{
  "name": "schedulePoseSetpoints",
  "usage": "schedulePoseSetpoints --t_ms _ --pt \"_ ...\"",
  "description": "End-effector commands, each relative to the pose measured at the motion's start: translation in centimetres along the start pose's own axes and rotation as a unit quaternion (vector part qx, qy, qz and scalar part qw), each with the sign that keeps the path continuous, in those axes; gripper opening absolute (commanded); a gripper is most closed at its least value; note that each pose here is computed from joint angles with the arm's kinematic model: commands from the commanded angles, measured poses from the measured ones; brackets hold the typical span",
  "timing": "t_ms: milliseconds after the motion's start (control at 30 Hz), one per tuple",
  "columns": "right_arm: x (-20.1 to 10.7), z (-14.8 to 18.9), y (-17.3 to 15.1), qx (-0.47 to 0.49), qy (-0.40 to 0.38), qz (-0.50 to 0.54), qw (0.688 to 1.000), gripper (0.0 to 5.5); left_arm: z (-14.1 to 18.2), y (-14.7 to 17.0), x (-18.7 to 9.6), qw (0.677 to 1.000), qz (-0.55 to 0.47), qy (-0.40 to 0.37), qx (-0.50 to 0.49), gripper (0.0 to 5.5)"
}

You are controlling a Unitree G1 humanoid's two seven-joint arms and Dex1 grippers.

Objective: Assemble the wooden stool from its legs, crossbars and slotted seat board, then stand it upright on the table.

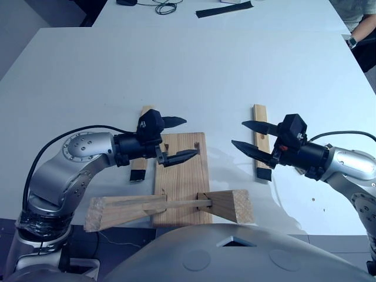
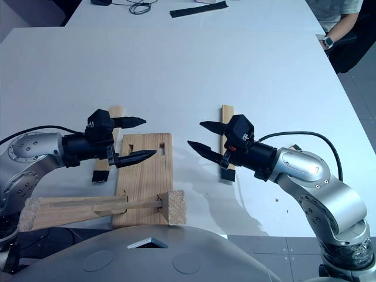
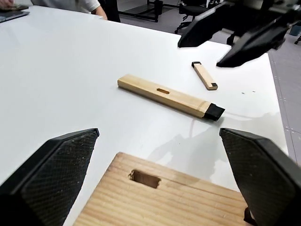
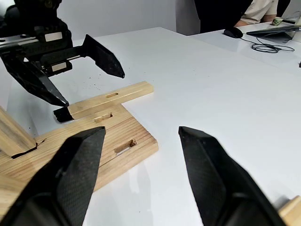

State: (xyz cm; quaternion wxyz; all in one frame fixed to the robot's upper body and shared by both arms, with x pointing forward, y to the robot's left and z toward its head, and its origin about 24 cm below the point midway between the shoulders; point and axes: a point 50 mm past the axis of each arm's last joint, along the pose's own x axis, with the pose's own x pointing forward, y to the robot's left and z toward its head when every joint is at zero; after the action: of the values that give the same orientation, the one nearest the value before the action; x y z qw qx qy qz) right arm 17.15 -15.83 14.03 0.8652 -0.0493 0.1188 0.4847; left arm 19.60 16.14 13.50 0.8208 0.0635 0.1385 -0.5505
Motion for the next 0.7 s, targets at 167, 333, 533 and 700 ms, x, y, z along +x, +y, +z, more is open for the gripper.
schedulePoseSetpoints --t_ms 167,333,533,700 --pt "0.0 0.1 -0.5 -0.013 0.001 -0.017 1.000 2.89 -4.0 1.8 -0.7 0.979 0.014 0.146 0.142 4.78" --pt "0.2 0.2 -0.5 -0.020 -0.001 -0.021 1.000 2.89 -6.3 2.2 0.8 0.942 -0.049 0.218 0.250 4.78" --pt "0.6 0.5 -0.3 -0.024 -0.009 -0.020 0.999 2.89 -6.5 3.6 3.3 0.933 -0.051 0.218 0.282 4.78" --pt "0.7 0.4 -0.3 -0.024 -0.010 -0.027 0.999 2.89 -6.7 5.8 4.8 0.936 0.000 0.219 0.277 4.78"
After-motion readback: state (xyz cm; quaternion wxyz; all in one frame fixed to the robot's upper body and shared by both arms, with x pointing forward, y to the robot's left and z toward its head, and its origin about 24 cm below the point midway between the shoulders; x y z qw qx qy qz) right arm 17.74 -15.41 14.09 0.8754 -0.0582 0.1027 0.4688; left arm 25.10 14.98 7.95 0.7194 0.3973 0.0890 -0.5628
